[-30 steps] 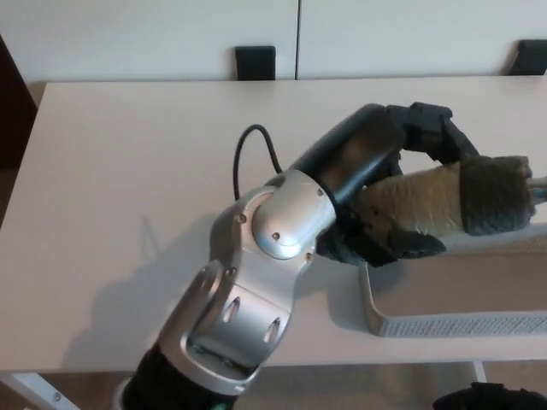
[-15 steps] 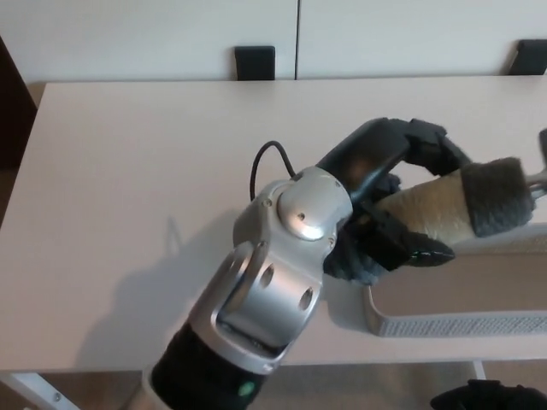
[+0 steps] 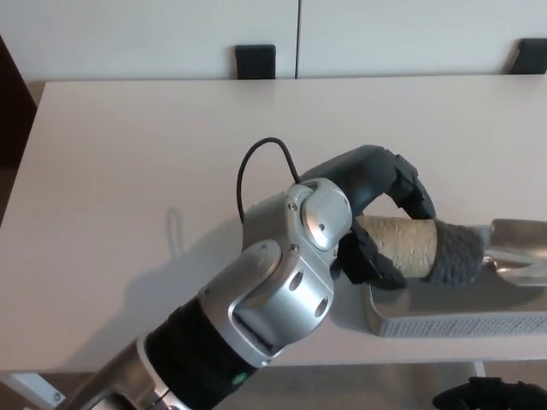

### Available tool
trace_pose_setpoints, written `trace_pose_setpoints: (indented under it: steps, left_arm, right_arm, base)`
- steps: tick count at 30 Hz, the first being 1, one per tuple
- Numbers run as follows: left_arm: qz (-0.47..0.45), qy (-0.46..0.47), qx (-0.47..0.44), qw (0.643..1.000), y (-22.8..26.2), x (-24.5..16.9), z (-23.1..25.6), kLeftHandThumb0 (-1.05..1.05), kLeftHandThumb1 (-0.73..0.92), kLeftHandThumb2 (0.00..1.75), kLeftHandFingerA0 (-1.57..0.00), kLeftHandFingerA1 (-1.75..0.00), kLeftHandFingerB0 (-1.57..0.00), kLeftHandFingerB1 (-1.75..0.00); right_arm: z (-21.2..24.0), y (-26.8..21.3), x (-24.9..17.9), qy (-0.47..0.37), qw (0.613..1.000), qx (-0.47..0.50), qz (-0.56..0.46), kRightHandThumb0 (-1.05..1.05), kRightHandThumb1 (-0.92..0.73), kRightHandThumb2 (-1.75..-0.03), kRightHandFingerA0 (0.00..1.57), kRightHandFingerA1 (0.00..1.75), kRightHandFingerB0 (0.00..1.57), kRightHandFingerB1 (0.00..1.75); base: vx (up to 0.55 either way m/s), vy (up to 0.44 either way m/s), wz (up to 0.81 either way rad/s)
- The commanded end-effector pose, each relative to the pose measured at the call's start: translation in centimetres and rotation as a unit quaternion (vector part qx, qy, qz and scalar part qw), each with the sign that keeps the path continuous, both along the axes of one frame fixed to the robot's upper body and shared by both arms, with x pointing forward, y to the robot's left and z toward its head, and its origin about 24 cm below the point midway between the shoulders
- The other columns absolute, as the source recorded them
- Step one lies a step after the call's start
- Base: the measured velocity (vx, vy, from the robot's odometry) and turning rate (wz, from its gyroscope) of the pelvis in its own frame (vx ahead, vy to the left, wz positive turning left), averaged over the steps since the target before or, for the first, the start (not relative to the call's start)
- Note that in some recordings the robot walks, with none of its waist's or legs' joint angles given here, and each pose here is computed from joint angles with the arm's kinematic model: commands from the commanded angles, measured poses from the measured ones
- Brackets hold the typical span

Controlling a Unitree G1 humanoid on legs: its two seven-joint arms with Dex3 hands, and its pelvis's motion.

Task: The robot walks towards a desk on which a shovel is kept on the left hand side and a container is kept on the right hand side. The robot picks up the shovel using its left hand and places it in the container.

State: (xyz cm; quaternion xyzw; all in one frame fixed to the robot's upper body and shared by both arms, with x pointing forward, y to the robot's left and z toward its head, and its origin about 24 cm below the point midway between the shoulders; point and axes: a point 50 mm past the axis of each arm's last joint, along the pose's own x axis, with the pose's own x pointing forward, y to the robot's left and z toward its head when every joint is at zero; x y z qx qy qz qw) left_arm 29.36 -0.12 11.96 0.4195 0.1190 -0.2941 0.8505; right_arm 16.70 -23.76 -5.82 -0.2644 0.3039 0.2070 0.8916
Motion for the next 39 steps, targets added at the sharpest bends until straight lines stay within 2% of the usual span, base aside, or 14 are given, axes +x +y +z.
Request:
trace_pose_setpoints:
  steps: [1,3,4,6,10,16,19,20,21,24,26,27,34,39]
  left_arm:
    - [0.006,-0.025,0.011,1.0,0.4,0.3,0.8,-0.03,0.54,0.63,-1.24,-1.02,-0.79,-0.65]
    - [0.006,-0.031,0.014,0.999,0.5,0.2,0.9,-0.02,0.51,0.66,-1.22,-1.02,-0.74,-0.62]
    - [0.003,-0.034,0.019,0.999,0.5,0.2,1.0,-0.06,0.55,0.64,-1.22,-1.0,-0.64,-0.58]
    - [0.003,-0.034,0.021,0.999,0.7,0.3,1.0,-0.06,0.55,0.64,-1.22,-1.0,-0.64,-0.58]
    - [0.004,-0.038,0.022,0.999,0.9,0.4,1.3,-0.09,0.53,0.63,-1.22,-0.97,-0.66,-0.59]
    - [0.005,-0.061,0.038,0.997,1.1,0.6,1.7,-0.1,0.55,0.61,-1.25,-0.91,-0.87,-0.66]
    - [0.009,-0.086,0.066,0.994,1.3,0.8,2.2,-0.19,0.54,0.56,-1.22,-0.9,-0.82,-0.6]
    - [0.009,-0.088,0.069,0.994,1.3,0.9,2.2,-0.23,0.58,0.58,-1.21,-0.87,-0.82,-0.6]
    - [0.011,-0.089,0.071,0.993,1.4,1.0,2.3,-0.31,0.45,0.82,-1.16,-0.97,-0.75,-0.71]
    - [0.021,-0.094,0.088,0.992,1.3,1.2,2.5,-0.31,0.43,0.81,-1.06,-0.9,-0.62,-0.66]
    - [0.022,-0.094,0.097,0.991,1.1,1.3,2.7,-0.27,0.35,0.72,-1.1,-0.88,-0.72,-0.68]
    - [0.023,-0.094,0.103,0.99,1.0,1.4,2.8,-0.19,0.46,0.54,-1.15,-0.73,-0.88,-0.59]
    - [0.017,-0.096,0.114,0.989,0.4,1.7,3.1,-0.15,0.45,0.53,-1.16,-0.71,-0.93,-0.63]
    - [0.004,-0.095,0.122,0.988,-0.3,1.3,3.2,-0.13,0.44,0.56,-1.19,-0.77,-0.83,-0.63]
  right_arm:
    - [0.3,-0.5,0.2,0.005,1.0,-0.02,0.006,-0.25,-0.61,-0.57,0.73,0.59,0.53,0.48]
    - [0.3,-0.5,0.2,0.01,1.0,-0.018,0.003,-0.25,-0.61,-0.58,0.72,0.58,0.52,0.47]
    - [0.3,-0.5,0.2,0.011,1.0,-0.017,0.003,-0.25,-0.61,-0.57,0.71,0.58,0.52,0.48]
    - [0.2,-0.5,0.1,0.012,1.0,-0.017,0.002,-0.25,-0.61,-0.57,0.71,0.58,0.52,0.48]
    - [0.3,-0.4,0.2,0.01,1.0,-0.026,0.006,-0.25,-0.61,-0.57,0.75,0.59,0.53,0.47]
    - [0.3,-0.5,0.3,0.009,1.0,-0.022,0.007,-0.26,-0.61,-0.57,0.72,0.58,0.53,0.48]
    - [0.4,-0.6,0.5,0.005,1.0,-0.021,0.007,-0.26,-0.61,-0.57,0.73,0.59,0.53,0.48]
    - [0.5,-0.6,0.5,0.006,1.0,-0.021,0.007,-0.26,-0.62,-0.57,0.73,0.58,0.53,0.47]
    - [0.5,-0.6,0.5,0.008,1.0,-0.023,0.008,-0.26,-0.62,-0.58,0.73,0.58,0.52,0.47]
    - [0.6,-0.6,0.5,0.007,1.0,-0.02,0.009,-0.26,-0.62,-0.57,0.7,0.57,0.52,0.47]
    - [0.6,-0.6,0.5,0.008,1.0,-0.017,0.009,-0.25,-0.62,-0.58,0.7,0.57,0.52,0.47]
    - [0.6,-0.6,0.5,0.009,1.0,-0.015,0.007,-0.25,-0.62,-0.58,0.7,0.57,0.52,0.47]
    - [0.8,-0.7,0.6,0.009,1.0,-0.015,0.006,-0.26,-0.61,-0.57,0.71,0.58,0.52,0.47]
    - [0.9,-0.7,0.7,0.008,1.0,-0.016,0.009,-0.27,-0.61,-0.58,0.71,0.58,0.51,0.47]
  base:
    - [0.0,0.0,0.0]
    - [0.0,0.0,0.0]
    - [0.0,0.0,0.0]
    - [0.0,0.0,0.0]
    - [0.0,0.0,0.0]
    - [0.0,0.0,0.0]
    - [0.0,0.0,0.0]
    - [0.0,0.0,0.0]
    - [0.0,0.0,0.0]
    - [0.0,0.0,0.0]
    - [0.0,0.0,0.0]
    - [0.0,0.0,0.0]
    - [0.0,0.0,0.0]
    - [0.0,0.0,0.0]
